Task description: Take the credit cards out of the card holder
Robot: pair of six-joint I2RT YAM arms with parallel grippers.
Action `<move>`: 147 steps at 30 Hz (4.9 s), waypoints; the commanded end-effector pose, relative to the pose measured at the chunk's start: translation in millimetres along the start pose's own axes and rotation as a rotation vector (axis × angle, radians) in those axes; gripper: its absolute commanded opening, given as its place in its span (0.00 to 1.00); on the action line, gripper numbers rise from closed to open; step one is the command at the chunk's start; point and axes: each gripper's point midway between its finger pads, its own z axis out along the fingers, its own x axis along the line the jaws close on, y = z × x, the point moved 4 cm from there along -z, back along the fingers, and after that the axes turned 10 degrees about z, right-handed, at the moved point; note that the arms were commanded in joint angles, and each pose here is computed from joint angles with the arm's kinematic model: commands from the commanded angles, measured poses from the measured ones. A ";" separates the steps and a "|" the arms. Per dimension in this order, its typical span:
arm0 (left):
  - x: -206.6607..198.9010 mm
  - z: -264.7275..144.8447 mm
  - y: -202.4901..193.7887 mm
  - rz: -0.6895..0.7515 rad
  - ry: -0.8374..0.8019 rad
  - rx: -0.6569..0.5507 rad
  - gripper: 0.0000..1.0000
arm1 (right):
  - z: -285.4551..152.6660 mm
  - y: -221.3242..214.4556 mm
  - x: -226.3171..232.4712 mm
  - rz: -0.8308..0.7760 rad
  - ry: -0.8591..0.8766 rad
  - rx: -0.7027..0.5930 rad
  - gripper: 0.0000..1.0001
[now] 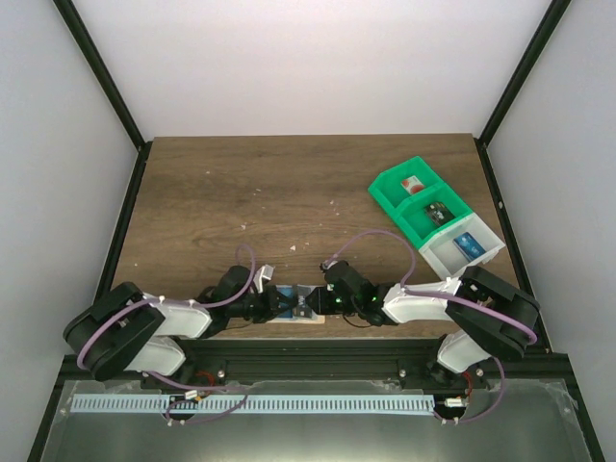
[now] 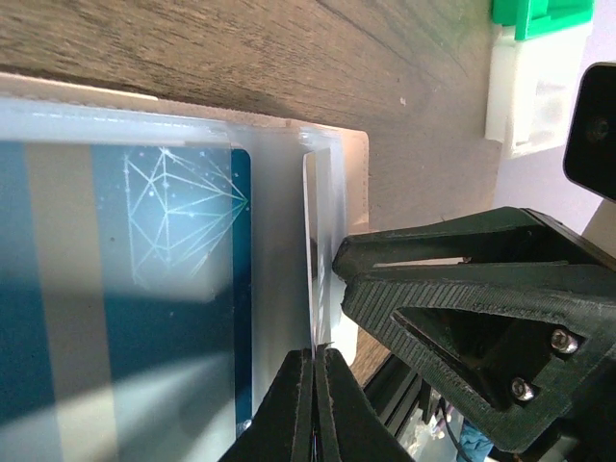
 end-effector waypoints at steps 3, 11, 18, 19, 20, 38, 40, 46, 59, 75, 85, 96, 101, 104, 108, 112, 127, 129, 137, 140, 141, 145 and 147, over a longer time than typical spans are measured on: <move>6.2 -9.4 2.2 0.014 0.046 -0.039 0.00 | 3.6 -12.6 -18.6 0.012 -0.072 0.043 0.21; 11.5 -25.0 7.0 0.020 0.087 -0.085 0.00 | 3.6 -12.5 -20.7 0.010 -0.082 0.042 0.21; 7.6 -42.9 15.3 0.049 0.132 -0.152 0.00 | -2.2 -7.8 -15.1 -0.023 -0.068 0.027 0.21; 3.1 -46.6 17.1 0.062 0.122 -0.167 0.00 | -4.8 -6.0 -12.4 -0.036 -0.056 0.018 0.21; -0.2 -49.5 18.3 0.073 0.116 -0.175 0.00 | -8.0 -3.7 -8.0 -0.055 -0.038 0.007 0.22; -94.8 -70.2 -10.3 0.414 -0.320 0.087 0.00 | -139.8 35.4 82.9 -0.525 0.212 0.027 0.28; -97.1 -67.4 -18.6 0.430 -0.343 0.136 0.00 | -145.4 31.6 85.4 -0.528 0.237 0.076 0.30; -104.8 -61.0 -34.6 0.481 -0.391 0.240 0.00 | -148.1 14.9 89.9 -0.550 0.314 0.211 0.35; -119.5 -70.0 -39.5 0.543 -0.493 0.258 0.00 | -134.3 -4.1 86.2 -0.509 0.402 0.358 0.35; -117.7 -69.7 -40.8 0.546 -0.494 0.253 0.00 | -145.8 7.7 96.5 -0.518 0.409 0.278 0.31; -120.4 -73.9 -41.5 0.565 -0.513 0.232 0.00 | -138.6 -6.4 89.8 -0.495 0.476 0.346 0.19; -104.2 -63.0 -17.3 0.545 -0.268 0.116 0.59 | -141.8 9.9 87.9 -0.456 0.461 0.182 0.00; -109.1 -71.2 12.4 0.544 -0.097 -0.038 1.00 | -131.9 33.8 71.0 -0.346 0.330 0.045 0.01; -121.6 -85.3 31.4 0.591 -0.021 -0.147 1.00 | -127.5 47.7 62.9 -0.258 0.271 -0.044 0.00; -138.7 -111.4 57.6 0.654 0.091 -0.319 1.00 | -128.2 74.3 50.5 -0.138 0.189 -0.197 0.00; -147.1 -133.2 73.0 0.695 0.163 -0.455 1.00 | -121.2 88.2 40.7 -0.025 0.187 -0.292 0.01; -114.0 -118.5 67.0 0.685 0.293 -0.352 1.00 | -194.1 196.0 -27.8 0.267 -0.076 -0.796 0.00; -114.4 -120.0 66.3 0.689 0.294 -0.351 1.00 | -211.0 209.8 -42.2 0.308 -0.117 -0.863 0.00; -126.9 -134.3 60.7 0.735 0.206 -0.420 1.00 | -252.4 246.0 -100.1 0.417 -0.281 -1.036 0.00; -130.4 -138.2 59.9 0.745 0.187 -0.438 1.00 | -258.1 252.6 -130.6 0.491 -0.339 -1.050 0.01; -131.1 -138.4 59.2 0.748 0.182 -0.438 1.00 | -259.1 254.0 -138.9 0.516 -0.346 -1.052 0.01; -131.7 -137.9 59.1 0.753 0.178 -0.435 1.00 | -259.4 259.4 -159.6 0.565 -0.376 -1.086 0.00; -131.5 -137.2 58.8 0.754 0.179 -0.428 1.00 | -259.2 263.5 -168.5 0.585 -0.396 -1.096 0.01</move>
